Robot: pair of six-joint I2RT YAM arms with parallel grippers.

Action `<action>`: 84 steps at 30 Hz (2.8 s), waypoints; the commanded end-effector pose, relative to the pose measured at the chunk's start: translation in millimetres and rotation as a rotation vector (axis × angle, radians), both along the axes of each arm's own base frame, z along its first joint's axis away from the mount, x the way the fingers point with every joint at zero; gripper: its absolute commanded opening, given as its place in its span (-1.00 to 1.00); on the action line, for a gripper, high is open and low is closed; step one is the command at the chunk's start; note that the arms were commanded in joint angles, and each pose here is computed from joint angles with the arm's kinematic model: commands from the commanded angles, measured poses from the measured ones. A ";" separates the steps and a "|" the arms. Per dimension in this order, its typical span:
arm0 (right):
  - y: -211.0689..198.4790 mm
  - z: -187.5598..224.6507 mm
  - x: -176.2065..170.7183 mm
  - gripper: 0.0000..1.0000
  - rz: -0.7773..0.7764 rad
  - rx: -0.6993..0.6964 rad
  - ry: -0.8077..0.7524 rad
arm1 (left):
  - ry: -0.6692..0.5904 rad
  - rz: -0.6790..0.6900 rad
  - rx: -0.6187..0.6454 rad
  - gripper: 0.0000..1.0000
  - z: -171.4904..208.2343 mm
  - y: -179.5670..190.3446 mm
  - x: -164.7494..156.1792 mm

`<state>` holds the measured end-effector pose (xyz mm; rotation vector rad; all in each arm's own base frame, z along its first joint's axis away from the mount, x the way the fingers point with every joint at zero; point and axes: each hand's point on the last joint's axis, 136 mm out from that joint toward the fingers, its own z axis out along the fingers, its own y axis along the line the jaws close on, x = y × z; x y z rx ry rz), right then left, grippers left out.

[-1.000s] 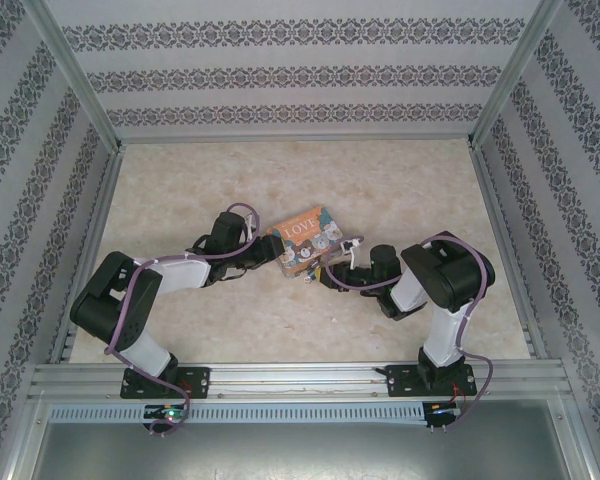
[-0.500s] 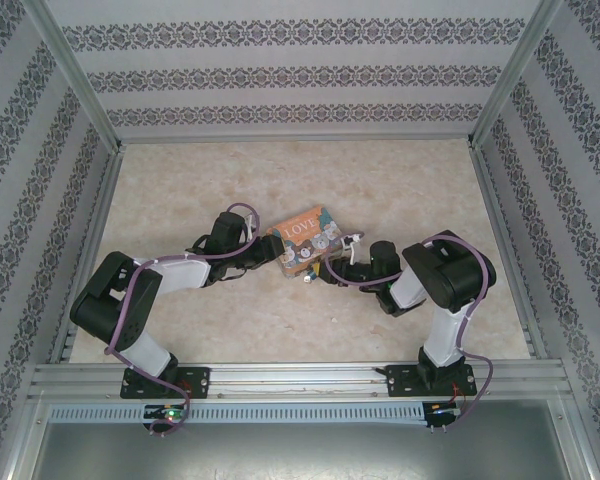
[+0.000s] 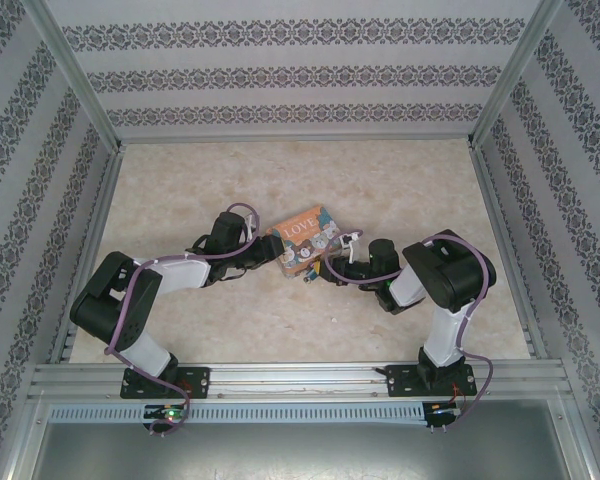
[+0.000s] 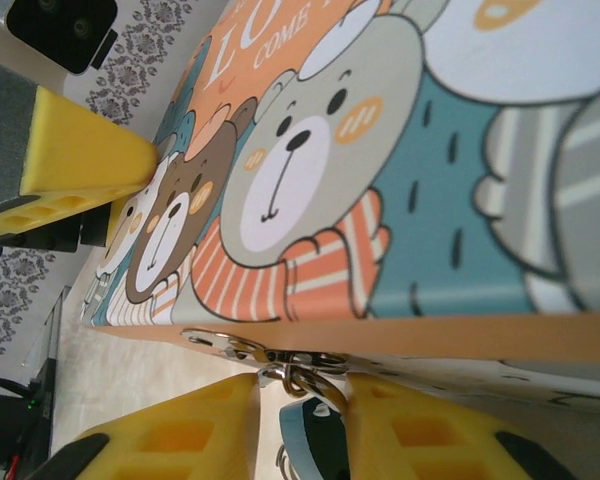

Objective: Unlock a padlock with a key

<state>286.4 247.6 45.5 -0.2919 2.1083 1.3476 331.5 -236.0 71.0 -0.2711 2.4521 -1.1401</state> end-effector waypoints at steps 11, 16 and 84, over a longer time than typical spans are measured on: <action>-0.3 12.9 1.4 -0.88 0.001 0.010 -0.050 | 0.124 -0.009 0.107 -0.02 -34.9 13.3 -29.1; -3.7 21.8 4.9 -1.00 -0.026 0.023 -0.061 | 0.123 -0.008 0.109 -0.02 -33.8 14.6 -31.0; -54.2 92.7 -43.6 -1.00 -0.173 -0.110 0.003 | 0.046 0.008 0.131 0.04 -12.6 24.9 46.1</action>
